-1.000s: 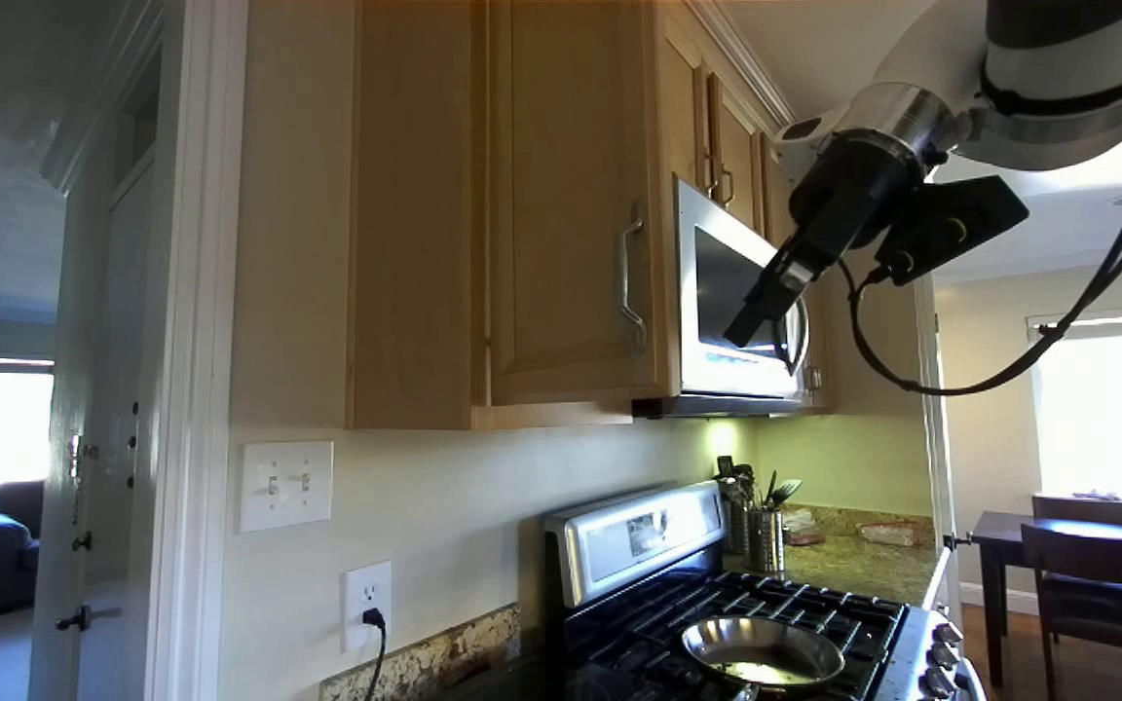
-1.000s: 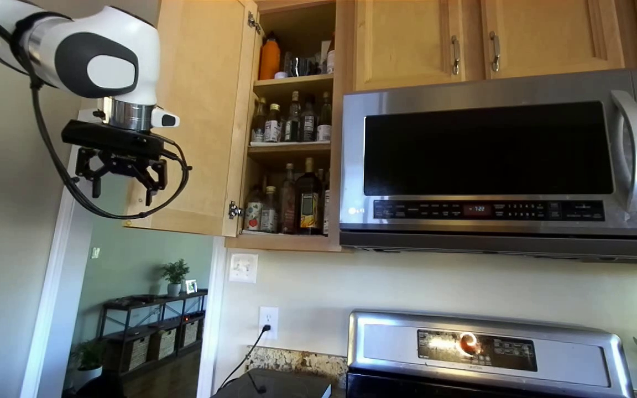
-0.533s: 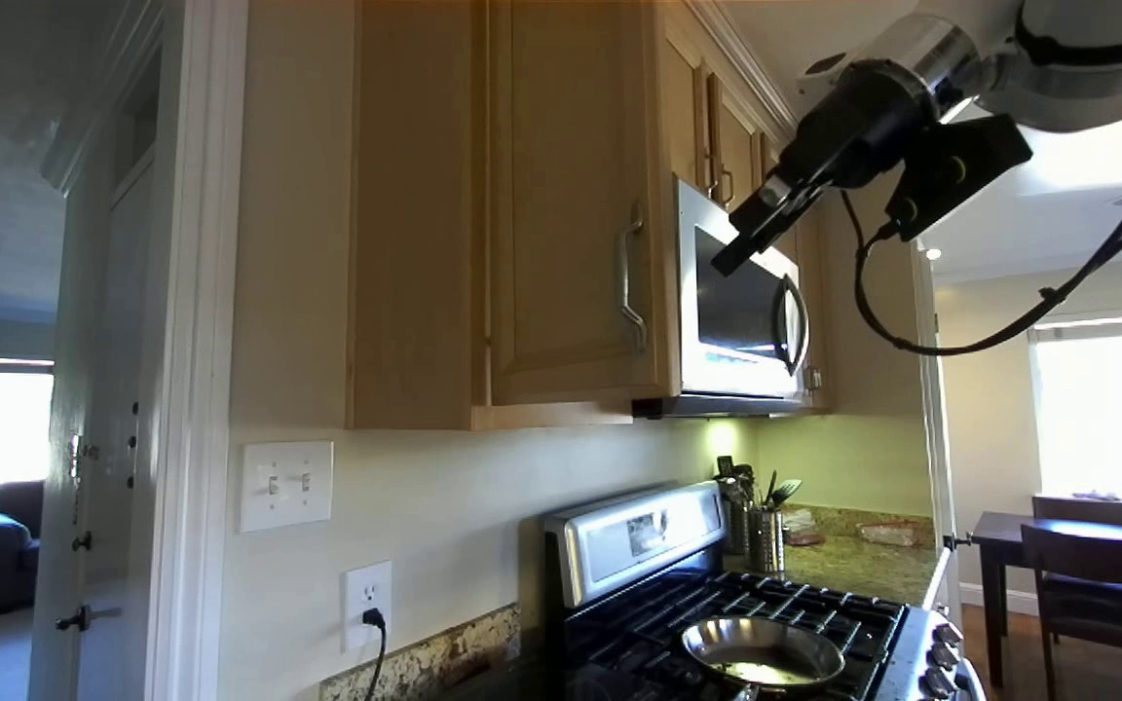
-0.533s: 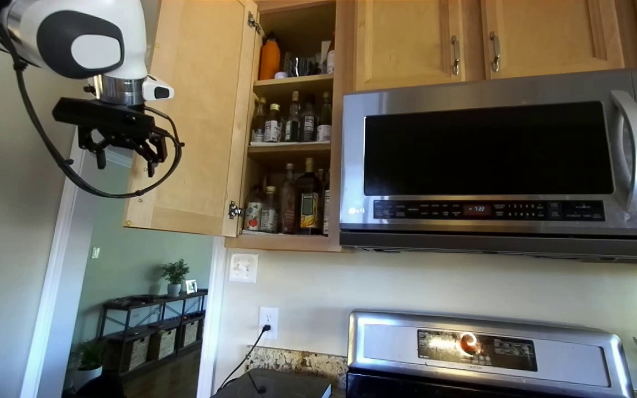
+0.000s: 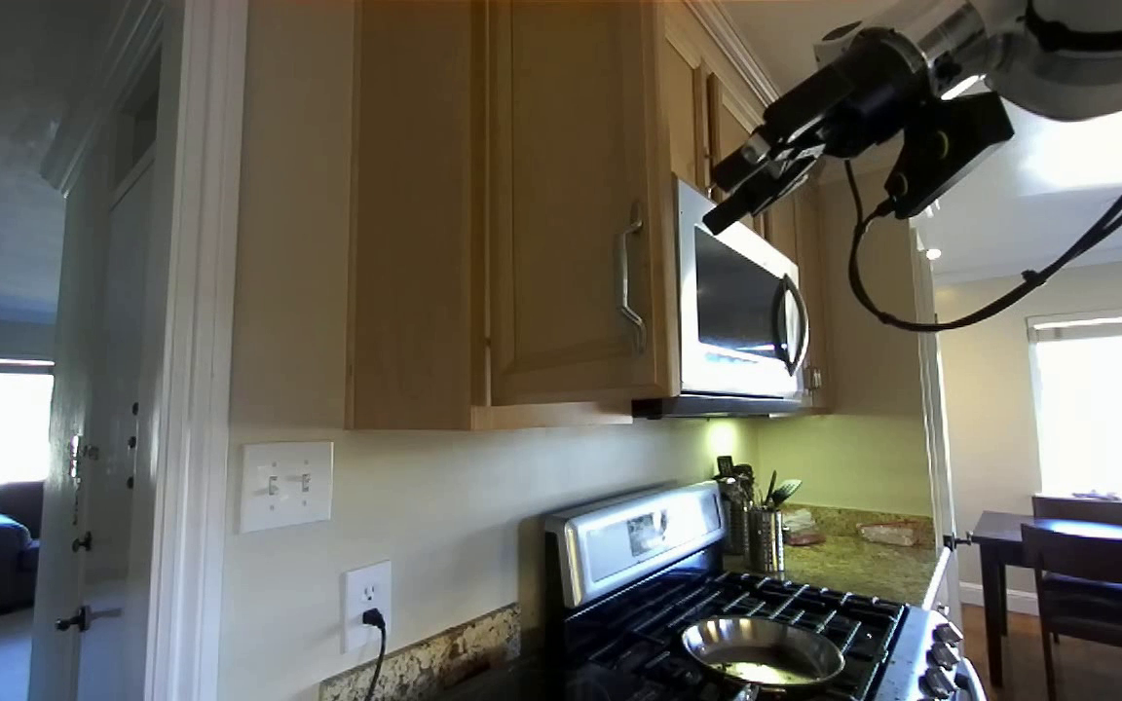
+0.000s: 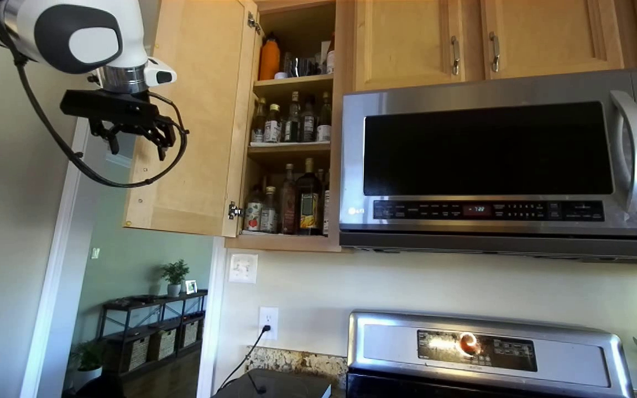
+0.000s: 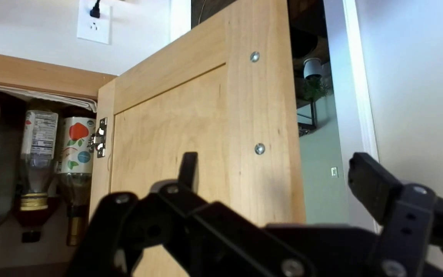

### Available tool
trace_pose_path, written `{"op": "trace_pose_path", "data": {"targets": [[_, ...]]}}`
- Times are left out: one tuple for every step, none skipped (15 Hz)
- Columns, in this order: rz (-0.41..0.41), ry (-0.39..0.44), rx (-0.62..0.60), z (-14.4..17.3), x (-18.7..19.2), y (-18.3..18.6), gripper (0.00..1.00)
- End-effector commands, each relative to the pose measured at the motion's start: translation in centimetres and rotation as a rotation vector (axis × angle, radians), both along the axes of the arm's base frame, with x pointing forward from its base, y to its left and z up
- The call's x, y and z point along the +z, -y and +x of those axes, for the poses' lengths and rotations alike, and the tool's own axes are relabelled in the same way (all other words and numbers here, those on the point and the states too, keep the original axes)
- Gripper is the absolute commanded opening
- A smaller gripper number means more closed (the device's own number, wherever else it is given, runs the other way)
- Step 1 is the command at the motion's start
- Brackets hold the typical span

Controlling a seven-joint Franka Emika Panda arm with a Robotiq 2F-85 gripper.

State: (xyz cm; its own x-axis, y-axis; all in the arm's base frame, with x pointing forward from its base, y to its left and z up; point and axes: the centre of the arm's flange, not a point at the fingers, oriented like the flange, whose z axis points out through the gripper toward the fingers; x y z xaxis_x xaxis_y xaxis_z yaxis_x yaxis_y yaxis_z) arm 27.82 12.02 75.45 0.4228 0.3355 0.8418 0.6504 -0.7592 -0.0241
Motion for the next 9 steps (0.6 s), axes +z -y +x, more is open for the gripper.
{"op": "trace_pose_path", "data": {"targets": [[0.018,0.026,-0.024,1.6,-0.3,-0.5,1.0],[0.017,0.027,-0.027,1.9,-0.4,-0.5,1.0],[0.013,0.031,-0.033,2.4,-0.6,-0.5,1.0],[0.01,0.032,-0.038,2.7,-0.8,-0.5,1.0],[0.001,0.033,-0.049,3.3,-1.2,-0.3,1.0],[-0.006,0.034,-0.058,3.6,-1.4,-0.2,1.0],[-0.018,0.032,-0.066,3.9,-1.6,0.3,1.0],[-0.03,0.031,-0.072,4.2,-1.7,0.6,1.0],[-0.045,0.031,-0.084,4.5,-2.0,1.3,1.0]]}}
